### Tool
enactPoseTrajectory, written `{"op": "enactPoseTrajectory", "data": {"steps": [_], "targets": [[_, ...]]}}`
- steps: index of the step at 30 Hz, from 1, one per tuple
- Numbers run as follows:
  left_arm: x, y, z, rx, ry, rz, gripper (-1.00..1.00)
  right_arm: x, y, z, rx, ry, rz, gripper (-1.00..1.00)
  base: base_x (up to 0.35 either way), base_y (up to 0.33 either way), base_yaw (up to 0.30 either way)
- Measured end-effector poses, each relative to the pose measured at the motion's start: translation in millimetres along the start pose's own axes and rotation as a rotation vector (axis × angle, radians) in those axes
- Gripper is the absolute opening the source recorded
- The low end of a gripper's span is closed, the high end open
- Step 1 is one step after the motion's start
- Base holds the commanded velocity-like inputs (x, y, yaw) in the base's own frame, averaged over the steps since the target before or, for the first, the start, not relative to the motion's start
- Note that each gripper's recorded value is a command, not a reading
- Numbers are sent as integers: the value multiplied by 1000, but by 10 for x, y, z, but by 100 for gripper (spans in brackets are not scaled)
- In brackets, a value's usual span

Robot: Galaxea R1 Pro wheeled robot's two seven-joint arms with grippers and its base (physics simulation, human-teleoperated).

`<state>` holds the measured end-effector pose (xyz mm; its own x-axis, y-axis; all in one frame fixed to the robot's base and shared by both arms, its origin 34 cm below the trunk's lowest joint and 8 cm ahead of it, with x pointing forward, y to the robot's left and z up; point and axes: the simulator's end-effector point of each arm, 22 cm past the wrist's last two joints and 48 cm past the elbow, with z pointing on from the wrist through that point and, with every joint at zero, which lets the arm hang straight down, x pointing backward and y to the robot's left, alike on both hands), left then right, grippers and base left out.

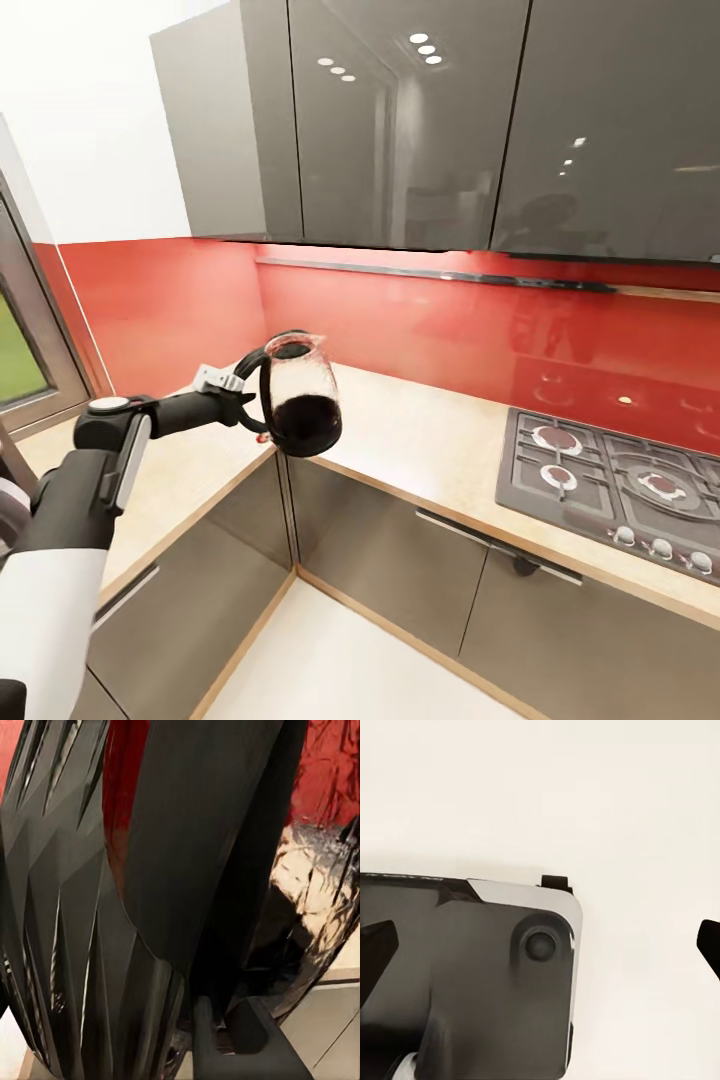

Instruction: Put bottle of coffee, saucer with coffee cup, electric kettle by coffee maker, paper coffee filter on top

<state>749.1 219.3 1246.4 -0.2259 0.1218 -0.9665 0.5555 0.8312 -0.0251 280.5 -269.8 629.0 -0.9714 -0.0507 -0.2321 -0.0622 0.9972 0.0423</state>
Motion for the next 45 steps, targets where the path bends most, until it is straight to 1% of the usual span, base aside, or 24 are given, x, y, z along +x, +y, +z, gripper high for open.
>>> {"op": "enactPoseTrajectory", "data": {"steps": [2, 8, 14, 17, 28, 38, 40, 45], "targets": [[8, 73, -14, -27, 3, 6, -100, 2, -2, 0, 0, 1, 3, 100, 0, 0, 0], [9, 229, -18, -101, 4, 5, -100, 2, -2, 0, 0, 1, 3, 100, 4, -1, 0], [5, 241, -17, -111, 2, 2, -100, 3, -2, -2, 1, 1, 2, 100, 171, -108, 9], [5, 240, -17, -112, 2, 2, -100, 3, -2, -2, 1, 1, 2, 100, 233, -165, 158], [9, 242, -16, -112, 2, 3, -100, 4, -1, -1, 0, 1, 1, 100, 229, -175, 266], [18, 244, -9, -113, 4, 2, -100, 7, 0, 0, 0, 2, 2, 100, 30, -20, 278], [19, 266, -12, -123, 4, 2, -100, 8, 0, 0, 0, 2, 1, 100, 1, -4, 278], [24, 388, -23, -182, 5, 2, -100, 5, -1, 0, 0, 2, 1, 100, 0, -154, 278]]}}
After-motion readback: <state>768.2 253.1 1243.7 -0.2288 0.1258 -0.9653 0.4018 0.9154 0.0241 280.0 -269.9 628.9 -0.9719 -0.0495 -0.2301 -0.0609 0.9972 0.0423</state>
